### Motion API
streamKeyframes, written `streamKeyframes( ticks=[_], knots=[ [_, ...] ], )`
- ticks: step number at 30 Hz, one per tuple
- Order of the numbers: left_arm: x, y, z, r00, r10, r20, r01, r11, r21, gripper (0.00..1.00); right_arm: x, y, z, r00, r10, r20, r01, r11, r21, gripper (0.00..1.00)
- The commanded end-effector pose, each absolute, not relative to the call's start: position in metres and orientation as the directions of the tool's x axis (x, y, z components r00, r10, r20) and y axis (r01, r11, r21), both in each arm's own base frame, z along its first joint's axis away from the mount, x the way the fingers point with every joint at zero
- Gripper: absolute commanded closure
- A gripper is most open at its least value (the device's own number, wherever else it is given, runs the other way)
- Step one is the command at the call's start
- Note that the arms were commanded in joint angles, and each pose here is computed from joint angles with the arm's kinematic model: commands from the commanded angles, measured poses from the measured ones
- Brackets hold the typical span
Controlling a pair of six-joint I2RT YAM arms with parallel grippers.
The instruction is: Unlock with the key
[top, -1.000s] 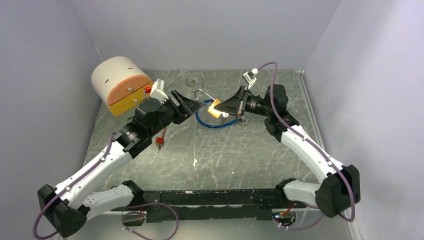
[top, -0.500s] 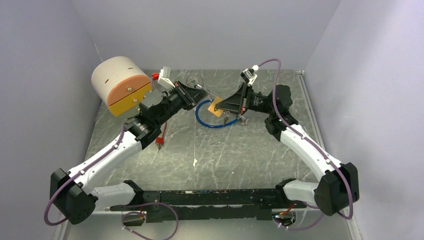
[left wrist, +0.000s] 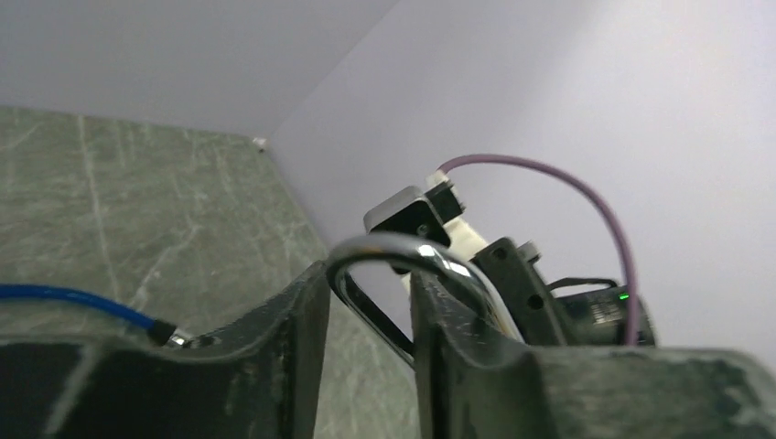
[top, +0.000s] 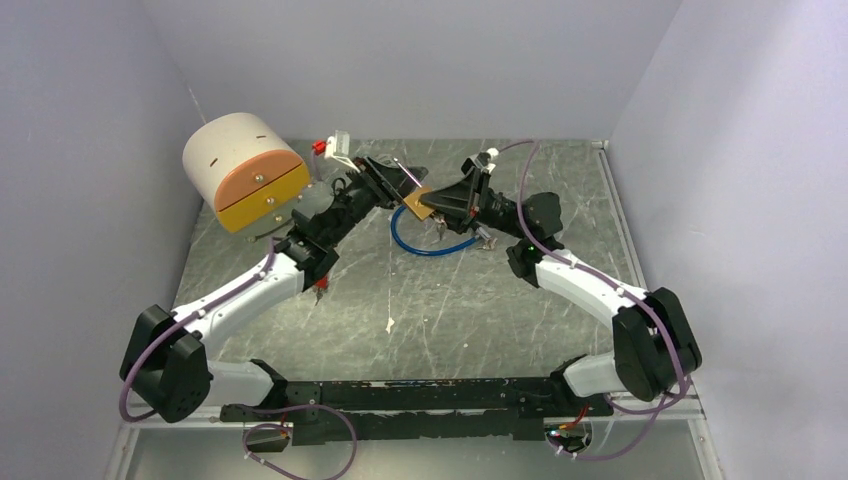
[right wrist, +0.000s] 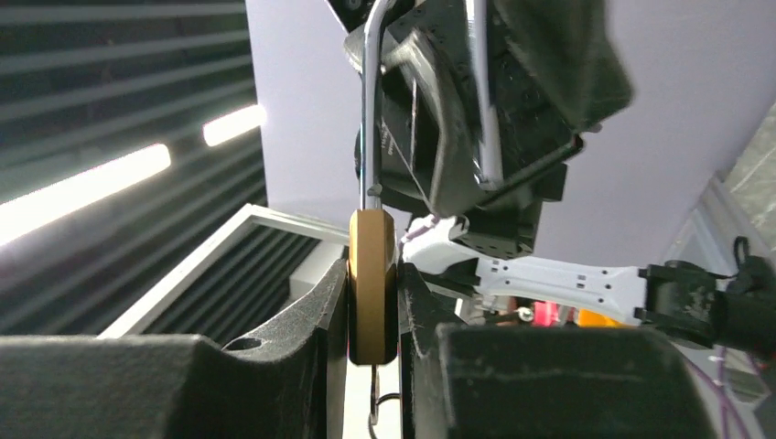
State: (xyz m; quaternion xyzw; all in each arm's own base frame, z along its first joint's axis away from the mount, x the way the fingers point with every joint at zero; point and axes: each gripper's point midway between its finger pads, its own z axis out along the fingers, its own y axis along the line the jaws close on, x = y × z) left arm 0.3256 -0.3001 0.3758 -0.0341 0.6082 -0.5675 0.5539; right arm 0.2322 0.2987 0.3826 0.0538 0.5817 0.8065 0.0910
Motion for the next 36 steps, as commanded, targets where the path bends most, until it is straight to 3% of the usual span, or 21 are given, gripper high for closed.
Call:
streamKeyframes(
  ticks=[1,6,8,17,25,36],
  knots=[
    [0.315,-0.311,0.362,-0.368,-0.565,-0.739,0.653,0.410,-0.638,0.52,0.220,0.300,0.406,-0.981,0.188,0.036,-0.040,-0.383,0.923,1.00],
    [0.295,-0.290,0.334,-0.409,-0.522,-0.749,0.590,0.474,-0.653,0.16,0.239,0.292,0.388,-0.946,0.317,0.068,-0.037,-0.314,0.949,1.00],
    [0.282,-0.282,0.320,-0.426,-0.491,-0.760,0.586,0.490,-0.645,0.07,0.247,0.286,0.384,-0.927,0.367,0.080,-0.040,-0.306,0.951,1.00],
    [0.217,-0.237,0.264,-0.561,-0.382,-0.734,0.487,0.565,-0.666,0.06,0.276,0.277,0.344,-0.864,0.498,0.069,-0.018,-0.168,0.986,1.00],
    [0.198,-0.200,0.257,-0.597,-0.374,-0.710,0.347,0.677,-0.649,0.06,0.293,0.288,0.228,-0.854,0.508,-0.115,0.038,0.280,0.959,1.00],
    [0.211,-0.173,0.273,-0.574,-0.399,-0.715,0.198,0.780,-0.594,0.06,0.250,0.363,0.135,-0.967,0.255,-0.008,0.094,0.386,0.918,1.00]
  ],
)
